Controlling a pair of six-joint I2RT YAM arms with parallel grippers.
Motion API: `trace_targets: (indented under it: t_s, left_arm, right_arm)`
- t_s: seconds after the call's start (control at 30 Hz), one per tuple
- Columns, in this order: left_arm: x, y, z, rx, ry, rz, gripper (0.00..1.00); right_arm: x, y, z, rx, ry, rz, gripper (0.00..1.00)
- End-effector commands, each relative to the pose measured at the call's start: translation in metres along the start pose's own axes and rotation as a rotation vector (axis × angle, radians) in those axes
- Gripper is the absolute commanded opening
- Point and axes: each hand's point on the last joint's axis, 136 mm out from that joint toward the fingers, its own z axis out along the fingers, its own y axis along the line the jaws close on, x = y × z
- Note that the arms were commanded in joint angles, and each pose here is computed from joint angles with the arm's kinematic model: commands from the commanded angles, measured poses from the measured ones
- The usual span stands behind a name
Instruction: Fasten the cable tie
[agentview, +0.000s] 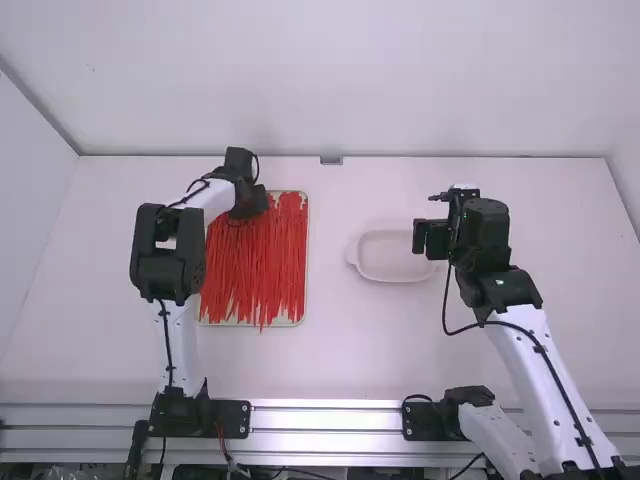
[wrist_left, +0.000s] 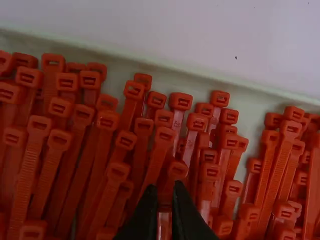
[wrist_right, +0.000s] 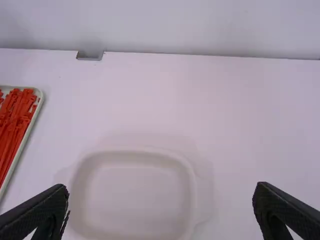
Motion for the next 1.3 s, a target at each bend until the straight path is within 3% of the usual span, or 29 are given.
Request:
trace_targets:
  t_s: [0.0,0.6,1.27]
  left_arm:
    - [0.007,0.007,0.006,-0.016,0.021,-0.010,0.01]
    - [-0.003,0.007,0.000,-0.014,0.012,-0.016,0.01]
    - [-0.056,-0.013,-0.065,-0.016,-0.008,-0.009,0.01]
  right_arm:
    - [-0.014,0.001,-0.005,-0.001,-0.030,0.000,0.98]
    - [-0.015,0.001,-0.005,-0.002,-0.037,-0.001,0.98]
    - [-0.015,0.001,-0.005,-0.002,-0.036,-0.001,0.98]
